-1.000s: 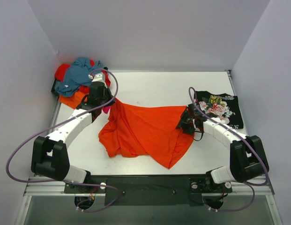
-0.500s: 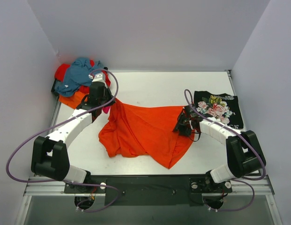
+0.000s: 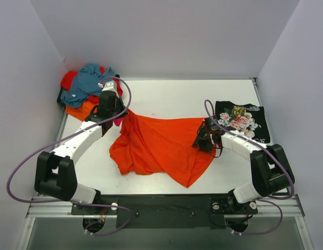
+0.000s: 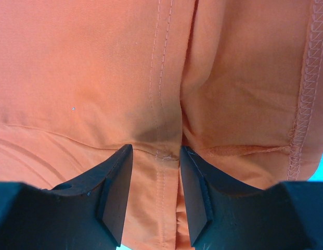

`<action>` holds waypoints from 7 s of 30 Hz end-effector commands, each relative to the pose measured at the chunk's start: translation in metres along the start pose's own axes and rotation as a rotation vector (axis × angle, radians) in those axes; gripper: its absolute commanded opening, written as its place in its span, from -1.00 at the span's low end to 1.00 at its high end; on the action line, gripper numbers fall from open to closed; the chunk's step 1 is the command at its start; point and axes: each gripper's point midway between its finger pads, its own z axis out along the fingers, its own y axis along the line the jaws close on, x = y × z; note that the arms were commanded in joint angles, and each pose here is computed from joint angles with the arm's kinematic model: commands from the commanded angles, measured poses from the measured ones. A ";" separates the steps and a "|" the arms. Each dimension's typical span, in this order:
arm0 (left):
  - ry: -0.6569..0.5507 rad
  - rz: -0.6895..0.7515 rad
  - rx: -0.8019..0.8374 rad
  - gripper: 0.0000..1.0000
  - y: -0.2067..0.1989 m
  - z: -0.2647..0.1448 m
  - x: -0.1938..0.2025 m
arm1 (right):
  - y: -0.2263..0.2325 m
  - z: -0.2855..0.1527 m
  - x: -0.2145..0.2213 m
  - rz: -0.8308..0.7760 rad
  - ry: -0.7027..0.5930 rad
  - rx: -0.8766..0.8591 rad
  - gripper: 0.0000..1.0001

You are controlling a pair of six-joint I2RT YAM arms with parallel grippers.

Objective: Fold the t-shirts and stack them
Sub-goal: Flatten out the tshirt

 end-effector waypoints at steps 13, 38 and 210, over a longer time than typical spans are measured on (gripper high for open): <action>-0.076 0.006 0.035 -1.00 -0.014 -0.009 -0.026 | -0.002 0.007 0.006 0.018 0.009 0.009 -0.40; -0.041 0.028 -0.022 -1.00 -0.009 0.008 -0.019 | 0.032 -0.063 -0.090 0.051 -0.164 -0.247 -1.00; -0.164 -0.010 0.075 -1.00 0.003 -0.133 0.052 | -0.079 -0.086 -0.054 0.316 -0.176 -0.047 -1.00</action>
